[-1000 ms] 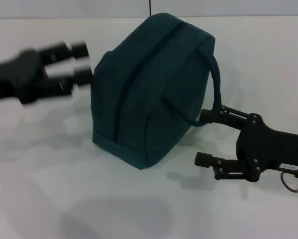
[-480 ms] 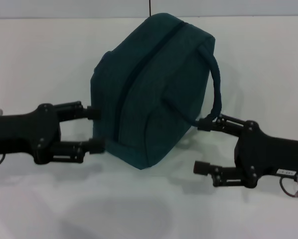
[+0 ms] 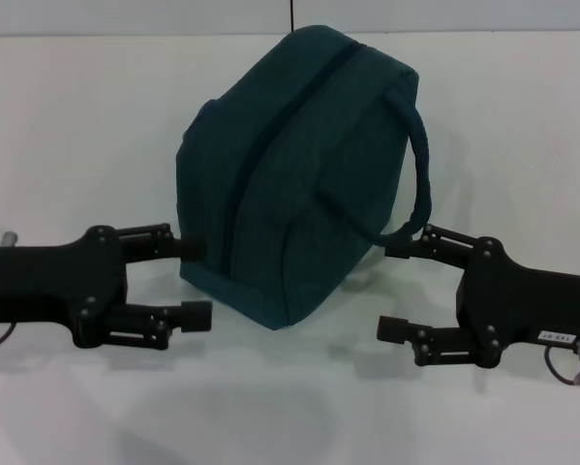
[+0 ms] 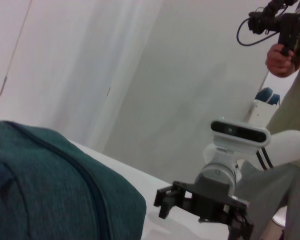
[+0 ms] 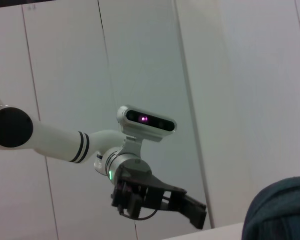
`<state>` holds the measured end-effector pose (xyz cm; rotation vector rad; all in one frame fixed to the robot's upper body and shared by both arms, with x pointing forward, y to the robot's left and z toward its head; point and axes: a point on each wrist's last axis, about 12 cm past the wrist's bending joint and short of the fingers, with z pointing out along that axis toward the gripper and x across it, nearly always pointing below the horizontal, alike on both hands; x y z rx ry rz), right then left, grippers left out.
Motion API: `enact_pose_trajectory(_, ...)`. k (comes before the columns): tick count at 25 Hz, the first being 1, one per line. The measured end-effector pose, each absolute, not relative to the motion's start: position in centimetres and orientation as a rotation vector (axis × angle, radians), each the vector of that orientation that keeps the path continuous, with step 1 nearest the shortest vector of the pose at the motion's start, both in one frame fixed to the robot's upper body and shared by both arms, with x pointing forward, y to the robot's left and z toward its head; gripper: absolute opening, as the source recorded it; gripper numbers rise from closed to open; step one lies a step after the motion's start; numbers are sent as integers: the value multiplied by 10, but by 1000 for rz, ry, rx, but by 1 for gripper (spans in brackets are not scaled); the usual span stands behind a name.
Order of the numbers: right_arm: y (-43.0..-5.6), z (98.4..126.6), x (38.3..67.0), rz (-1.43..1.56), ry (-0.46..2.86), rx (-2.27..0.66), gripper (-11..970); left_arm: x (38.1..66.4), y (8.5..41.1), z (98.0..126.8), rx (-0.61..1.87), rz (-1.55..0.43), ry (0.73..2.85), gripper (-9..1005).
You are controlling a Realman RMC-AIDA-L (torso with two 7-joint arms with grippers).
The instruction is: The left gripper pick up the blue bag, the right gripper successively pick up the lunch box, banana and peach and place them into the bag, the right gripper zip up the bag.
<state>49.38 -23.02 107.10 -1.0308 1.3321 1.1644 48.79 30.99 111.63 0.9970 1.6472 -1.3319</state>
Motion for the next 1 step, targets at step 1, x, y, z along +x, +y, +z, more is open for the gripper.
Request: enact_pose_trajectory(1, -231, 1071, 494, 1163, 1332, -1030, 874, 487, 309, 1116, 1004, -1335, 1652, 880)
